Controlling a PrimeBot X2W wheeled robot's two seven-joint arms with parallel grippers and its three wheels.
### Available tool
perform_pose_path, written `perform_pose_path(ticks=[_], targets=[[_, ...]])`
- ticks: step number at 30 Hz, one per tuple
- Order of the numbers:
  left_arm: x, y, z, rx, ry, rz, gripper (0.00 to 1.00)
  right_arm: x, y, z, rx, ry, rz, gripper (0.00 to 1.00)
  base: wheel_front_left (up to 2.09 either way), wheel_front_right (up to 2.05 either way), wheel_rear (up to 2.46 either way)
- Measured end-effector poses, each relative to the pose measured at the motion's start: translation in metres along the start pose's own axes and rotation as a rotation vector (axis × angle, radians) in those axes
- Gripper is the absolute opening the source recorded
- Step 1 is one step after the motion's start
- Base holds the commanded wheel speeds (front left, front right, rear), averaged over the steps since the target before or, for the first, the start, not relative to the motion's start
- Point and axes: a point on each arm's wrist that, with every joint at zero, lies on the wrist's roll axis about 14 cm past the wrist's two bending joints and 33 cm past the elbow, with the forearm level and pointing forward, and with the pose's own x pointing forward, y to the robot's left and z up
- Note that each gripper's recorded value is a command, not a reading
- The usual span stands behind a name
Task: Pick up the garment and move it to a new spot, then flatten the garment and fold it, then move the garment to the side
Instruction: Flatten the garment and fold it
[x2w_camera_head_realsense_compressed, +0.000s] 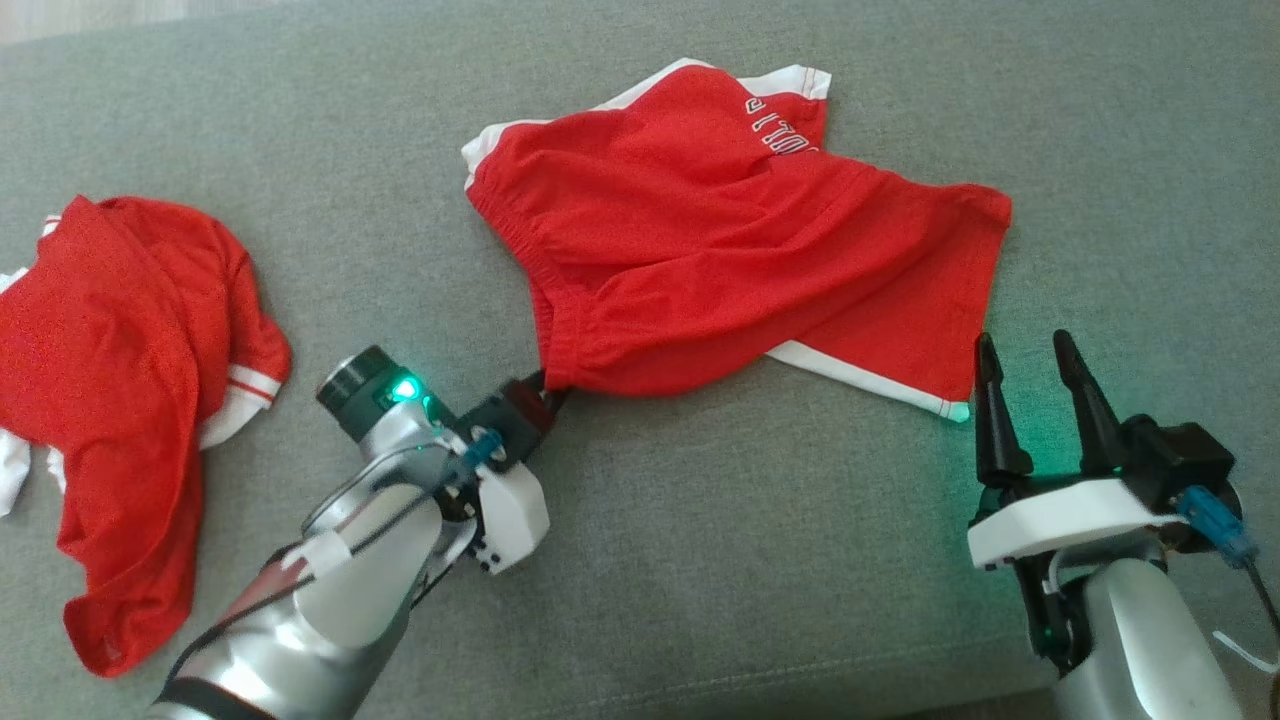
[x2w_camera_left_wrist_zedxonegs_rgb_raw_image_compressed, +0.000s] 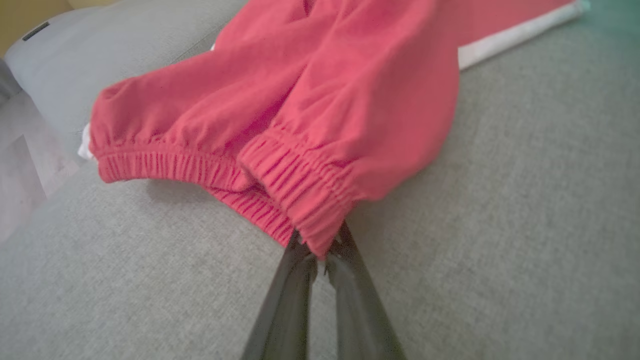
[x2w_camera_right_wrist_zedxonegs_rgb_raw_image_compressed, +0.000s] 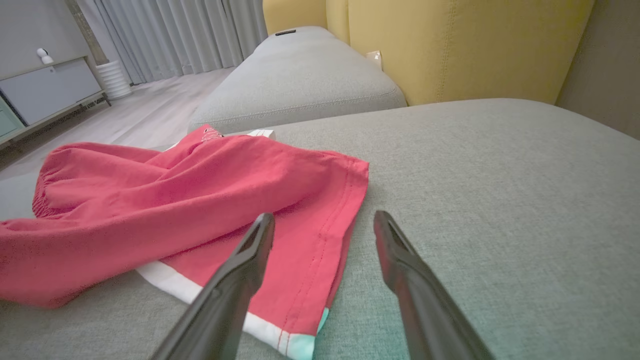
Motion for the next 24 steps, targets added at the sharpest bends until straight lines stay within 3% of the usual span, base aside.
perform_pose_path(ticks=[12,24], targets=[[-0.014,0.036,0.022,-0.279,-0.083,0.17,0.0,-0.02,0.011,-0.039,0.026,0.175,0.024,1.0,0.0,0.0,0.0],[-0.019,0.03,0.008,-0.366,-0.043,0.188,0.0,-0.025,0.023,-0.065,0.019,0.268,0.061,1.0,0.0,0.0,0.0]])
